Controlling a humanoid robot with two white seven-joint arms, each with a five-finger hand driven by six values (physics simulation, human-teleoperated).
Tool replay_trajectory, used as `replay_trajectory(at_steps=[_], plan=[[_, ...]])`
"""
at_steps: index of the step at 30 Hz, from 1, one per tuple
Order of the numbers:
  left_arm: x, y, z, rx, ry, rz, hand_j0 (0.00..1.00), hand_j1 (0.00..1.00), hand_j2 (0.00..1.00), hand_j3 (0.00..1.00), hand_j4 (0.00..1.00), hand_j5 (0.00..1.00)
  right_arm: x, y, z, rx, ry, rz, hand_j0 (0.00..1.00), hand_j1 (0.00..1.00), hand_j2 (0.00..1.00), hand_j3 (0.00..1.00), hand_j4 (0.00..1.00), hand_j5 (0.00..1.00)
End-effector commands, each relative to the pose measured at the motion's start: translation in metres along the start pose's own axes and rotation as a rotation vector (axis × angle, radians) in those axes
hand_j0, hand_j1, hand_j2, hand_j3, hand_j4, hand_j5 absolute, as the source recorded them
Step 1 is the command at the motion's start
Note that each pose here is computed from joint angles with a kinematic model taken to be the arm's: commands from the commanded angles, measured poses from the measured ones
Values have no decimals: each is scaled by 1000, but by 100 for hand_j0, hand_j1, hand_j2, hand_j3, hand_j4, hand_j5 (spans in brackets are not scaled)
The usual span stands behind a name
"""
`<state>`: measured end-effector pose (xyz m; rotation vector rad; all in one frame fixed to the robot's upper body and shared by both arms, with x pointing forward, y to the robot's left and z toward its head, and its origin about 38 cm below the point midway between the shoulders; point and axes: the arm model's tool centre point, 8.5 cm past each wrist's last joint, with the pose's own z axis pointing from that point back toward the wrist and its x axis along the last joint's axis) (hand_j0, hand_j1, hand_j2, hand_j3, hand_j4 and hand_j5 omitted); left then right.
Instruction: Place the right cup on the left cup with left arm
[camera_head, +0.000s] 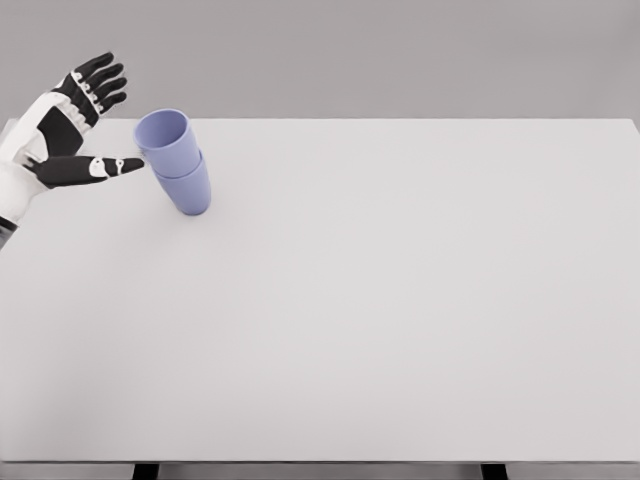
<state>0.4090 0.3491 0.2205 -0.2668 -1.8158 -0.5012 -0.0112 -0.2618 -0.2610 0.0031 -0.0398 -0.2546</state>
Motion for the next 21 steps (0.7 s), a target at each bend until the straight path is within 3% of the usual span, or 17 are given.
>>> replay_trajectory(at_steps=[1, 10, 13, 15, 21], plan=[[25, 2, -1, -13, -83, -34, 100, 100, 100, 100, 100, 100, 0, 0, 0, 0, 0, 0, 100, 100, 100, 100, 100, 100], [32, -5, 53, 9, -234, -72, 100, 100, 100, 100, 100, 100, 0, 0, 0, 0, 0, 0, 100, 100, 100, 100, 100, 100], [19, -14, 63, -16, -196, -144, 100, 100, 100, 100, 100, 100, 0, 0, 0, 0, 0, 0, 100, 100, 100, 100, 100, 100], [1, -28, 75, -53, -128, -175, 100, 100, 100, 100, 100, 100, 0, 0, 0, 0, 0, 0, 100, 100, 100, 100, 100, 100], [-11, -38, 82, -80, -90, -183, 100, 100, 100, 100, 100, 100, 0, 0, 0, 0, 0, 0, 100, 100, 100, 100, 100, 100]])
